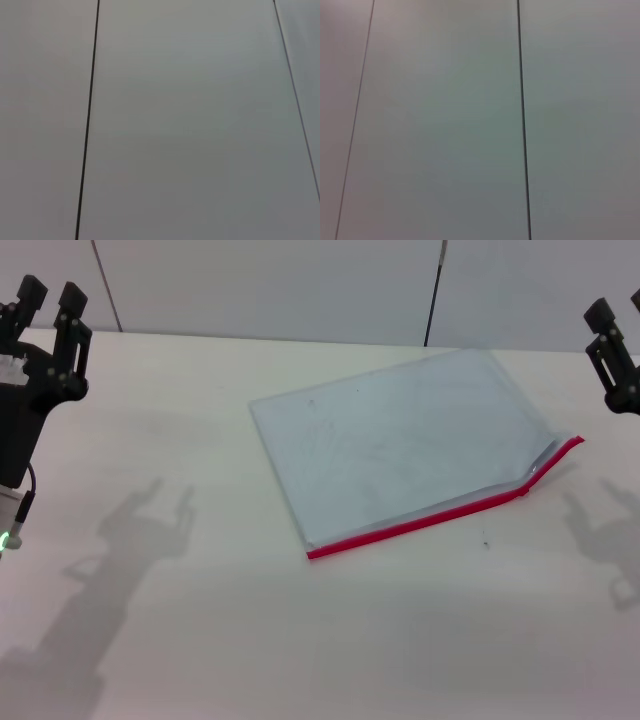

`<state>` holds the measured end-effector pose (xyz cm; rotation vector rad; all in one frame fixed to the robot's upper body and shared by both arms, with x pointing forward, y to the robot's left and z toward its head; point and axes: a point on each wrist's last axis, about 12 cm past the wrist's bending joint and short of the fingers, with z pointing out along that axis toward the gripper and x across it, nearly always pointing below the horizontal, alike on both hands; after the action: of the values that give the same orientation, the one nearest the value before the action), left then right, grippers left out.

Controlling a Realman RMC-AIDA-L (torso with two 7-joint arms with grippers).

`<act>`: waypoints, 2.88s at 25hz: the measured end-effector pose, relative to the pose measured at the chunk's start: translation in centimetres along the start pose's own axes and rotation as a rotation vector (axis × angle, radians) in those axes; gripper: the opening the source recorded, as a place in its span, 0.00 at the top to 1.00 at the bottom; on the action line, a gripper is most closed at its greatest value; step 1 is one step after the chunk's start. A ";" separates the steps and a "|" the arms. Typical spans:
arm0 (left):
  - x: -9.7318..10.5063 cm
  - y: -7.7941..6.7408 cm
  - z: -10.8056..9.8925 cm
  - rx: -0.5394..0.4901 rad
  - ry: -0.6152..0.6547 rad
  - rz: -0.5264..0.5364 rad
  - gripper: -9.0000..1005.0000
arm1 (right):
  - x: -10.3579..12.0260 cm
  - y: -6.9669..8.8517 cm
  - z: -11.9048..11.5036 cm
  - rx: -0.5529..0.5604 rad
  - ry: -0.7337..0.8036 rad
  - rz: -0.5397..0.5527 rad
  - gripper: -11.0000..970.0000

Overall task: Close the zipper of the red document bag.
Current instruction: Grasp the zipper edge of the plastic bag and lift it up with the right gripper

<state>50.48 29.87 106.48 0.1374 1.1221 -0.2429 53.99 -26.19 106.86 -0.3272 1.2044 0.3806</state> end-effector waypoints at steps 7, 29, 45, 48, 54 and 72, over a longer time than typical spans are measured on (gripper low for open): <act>0.0 0.0 0.0 0.003 0.001 0.000 0.60 | 0.1 0.0 0.0 0.000 0.007 0.000 0.45; 0.6 0.1 0.3 0.003 0.052 0.003 0.60 | 2.5 -1.8 1.2 -0.050 0.283 -0.126 0.45; 0.8 0.3 0.2 -0.001 0.077 0.006 0.60 | 2.4 -2.8 1.5 -0.236 0.374 -0.325 0.44; 0.8 0.5 0.1 -0.002 0.080 0.015 0.60 | 2.7 -3.0 0.5 -0.253 0.382 -0.453 0.44; 0.8 0.6 0.0 -0.007 0.083 0.020 0.60 | 3.4 -4.2 -1.5 -0.236 0.458 -0.599 0.44; 1.0 0.7 0.2 -0.007 0.101 0.022 0.60 | 5.0 -3.7 -2.1 -0.268 0.529 -0.955 0.40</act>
<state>51.27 30.39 105.65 0.1571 1.2211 -0.2145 55.42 -29.81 101.66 -1.2271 1.3532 -0.4110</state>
